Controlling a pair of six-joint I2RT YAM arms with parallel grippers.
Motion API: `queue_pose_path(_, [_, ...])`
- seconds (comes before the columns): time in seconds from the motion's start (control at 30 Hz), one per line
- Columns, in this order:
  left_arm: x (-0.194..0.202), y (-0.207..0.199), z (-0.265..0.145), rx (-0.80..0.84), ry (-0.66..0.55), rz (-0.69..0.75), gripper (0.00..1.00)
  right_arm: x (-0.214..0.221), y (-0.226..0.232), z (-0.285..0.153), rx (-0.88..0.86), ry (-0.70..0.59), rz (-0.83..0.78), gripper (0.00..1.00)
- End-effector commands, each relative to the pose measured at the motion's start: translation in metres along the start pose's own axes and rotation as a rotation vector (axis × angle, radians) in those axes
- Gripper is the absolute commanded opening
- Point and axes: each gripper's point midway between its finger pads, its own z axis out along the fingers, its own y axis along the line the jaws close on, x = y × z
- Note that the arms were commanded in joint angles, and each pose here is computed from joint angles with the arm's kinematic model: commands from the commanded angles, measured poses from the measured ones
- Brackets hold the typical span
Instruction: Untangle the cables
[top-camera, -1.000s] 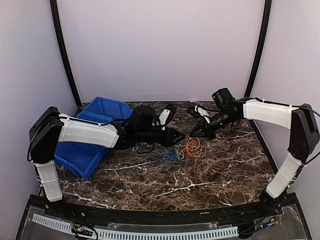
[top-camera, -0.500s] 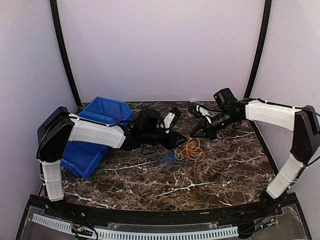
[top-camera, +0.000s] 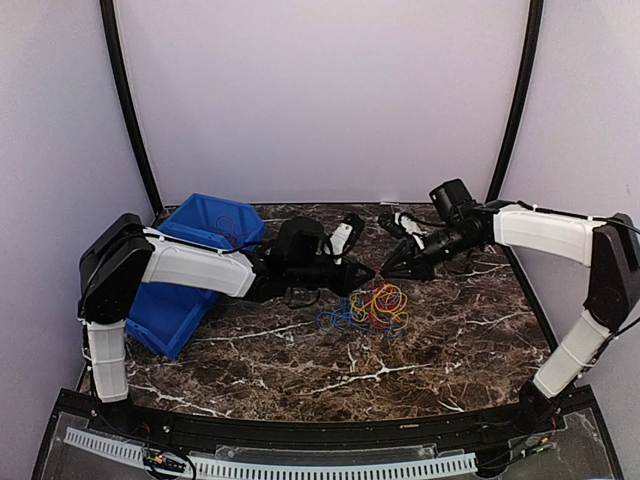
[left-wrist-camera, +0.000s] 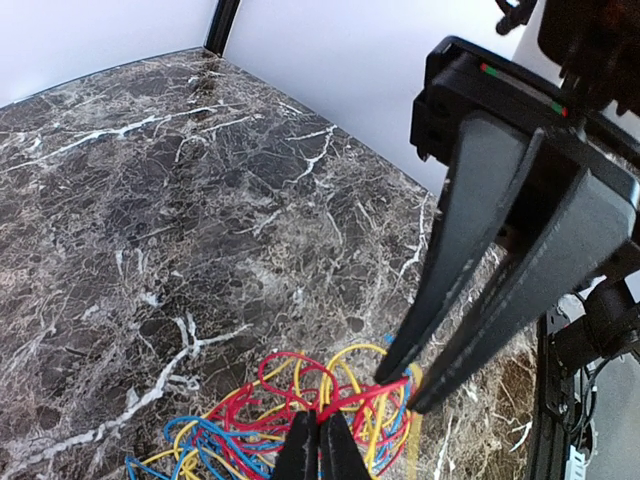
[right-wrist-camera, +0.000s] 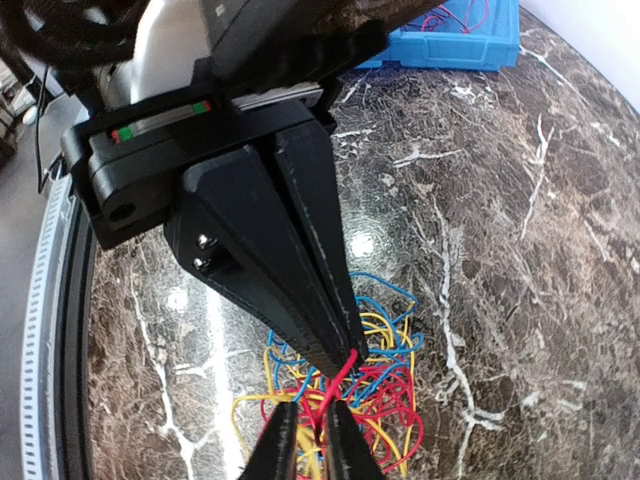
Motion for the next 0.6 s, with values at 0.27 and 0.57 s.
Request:
queue_pose_path(0.27, [-0.014, -0.009, -0.009, 0.026, -0.066, -0.051, 0.00, 0.010, -0.016, 0.014, 0.053, -0.002, 0.044, 0.44])
queue_pose_path(0.57, [-0.032, -0.018, -0.033, 0.028, -0.135, -0.081, 0.00, 0.019, -0.019, 0.034, -0.014, -0.034, 0.119, 0.32])
